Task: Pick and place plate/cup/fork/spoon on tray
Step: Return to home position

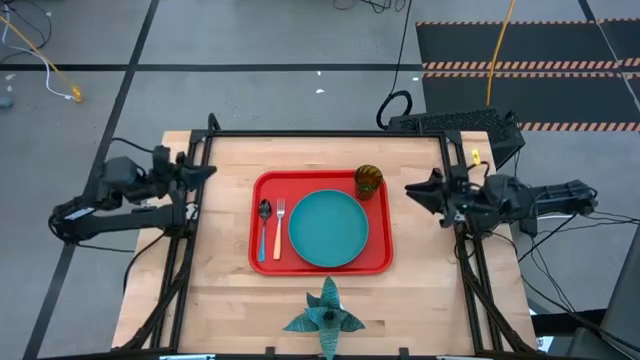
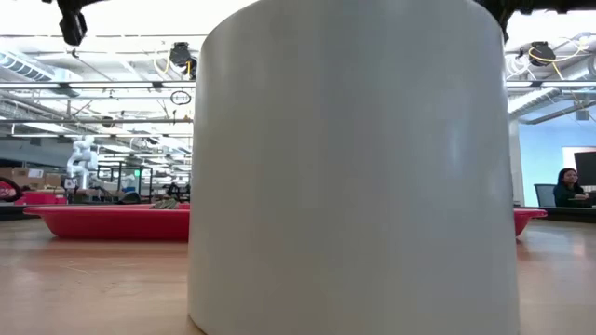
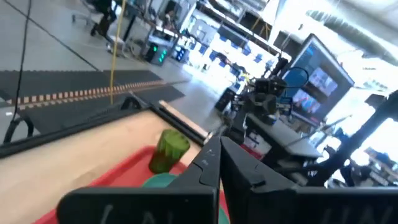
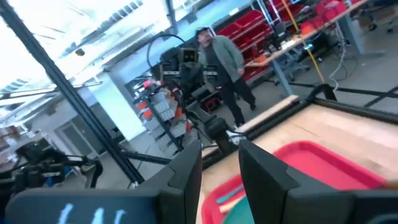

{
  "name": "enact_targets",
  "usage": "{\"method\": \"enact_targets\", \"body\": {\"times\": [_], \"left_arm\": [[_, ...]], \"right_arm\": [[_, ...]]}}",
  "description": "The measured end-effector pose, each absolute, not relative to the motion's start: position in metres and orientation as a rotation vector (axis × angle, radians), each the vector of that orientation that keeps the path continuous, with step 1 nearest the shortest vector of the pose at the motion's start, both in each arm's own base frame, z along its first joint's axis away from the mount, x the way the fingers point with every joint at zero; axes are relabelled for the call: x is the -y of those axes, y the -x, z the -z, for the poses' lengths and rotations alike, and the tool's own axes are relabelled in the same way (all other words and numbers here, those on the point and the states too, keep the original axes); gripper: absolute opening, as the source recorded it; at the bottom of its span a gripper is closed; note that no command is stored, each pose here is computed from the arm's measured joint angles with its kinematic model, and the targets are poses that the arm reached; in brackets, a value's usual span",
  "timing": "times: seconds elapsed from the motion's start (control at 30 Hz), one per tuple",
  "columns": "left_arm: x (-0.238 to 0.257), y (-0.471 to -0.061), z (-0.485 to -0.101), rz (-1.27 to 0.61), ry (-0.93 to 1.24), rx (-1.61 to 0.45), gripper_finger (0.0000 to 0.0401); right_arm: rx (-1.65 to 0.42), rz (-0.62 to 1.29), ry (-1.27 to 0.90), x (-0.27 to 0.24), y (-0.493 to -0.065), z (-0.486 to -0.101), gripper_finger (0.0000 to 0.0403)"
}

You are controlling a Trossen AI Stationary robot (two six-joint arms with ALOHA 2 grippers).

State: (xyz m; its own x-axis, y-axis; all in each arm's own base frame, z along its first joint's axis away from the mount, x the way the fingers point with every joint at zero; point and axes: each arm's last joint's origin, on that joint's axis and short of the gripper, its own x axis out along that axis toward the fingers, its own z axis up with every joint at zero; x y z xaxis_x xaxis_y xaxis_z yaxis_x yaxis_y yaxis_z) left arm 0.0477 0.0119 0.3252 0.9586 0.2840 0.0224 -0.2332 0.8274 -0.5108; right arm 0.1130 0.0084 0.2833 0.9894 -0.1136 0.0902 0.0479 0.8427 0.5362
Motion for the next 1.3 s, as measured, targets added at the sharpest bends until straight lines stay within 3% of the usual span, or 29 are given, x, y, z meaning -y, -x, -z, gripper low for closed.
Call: {"method": "enact_targets", "body": {"times": [0.2, 0.4, 0.77, 1.07, 1.3], "left_arm": [[-0.012, -0.059, -0.306, -0.259, 0.498, 0.013, 0.0003], [-0.011, -0.076, -0.259, -0.243, 0.550, -0.158, 0.0004], [-0.010, -0.101, -0.192, -0.209, 0.699, -0.171, 0.0003], [-0.010, -0.102, -0.182, -0.221, 0.731, -0.208, 0.0019], [-0.010, -0.098, -0.169, -0.298, 0.815, -0.322, 0.0004]], "right_arm": [[0.071, 0.082, -0.587, -0.011, -0.115, -0.249, 0.0100], [0.025, 0.092, -0.611, -0.012, -0.114, -0.220, 0.0100], [0.020, 0.095, -0.690, -0.011, -0.110, -0.178, 0.0100], [0.058, 0.081, -0.745, -0.011, -0.108, -0.173, 0.0100], [0.008, 0.103, -0.739, -0.011, -0.108, -0.167, 0.0100]]}}
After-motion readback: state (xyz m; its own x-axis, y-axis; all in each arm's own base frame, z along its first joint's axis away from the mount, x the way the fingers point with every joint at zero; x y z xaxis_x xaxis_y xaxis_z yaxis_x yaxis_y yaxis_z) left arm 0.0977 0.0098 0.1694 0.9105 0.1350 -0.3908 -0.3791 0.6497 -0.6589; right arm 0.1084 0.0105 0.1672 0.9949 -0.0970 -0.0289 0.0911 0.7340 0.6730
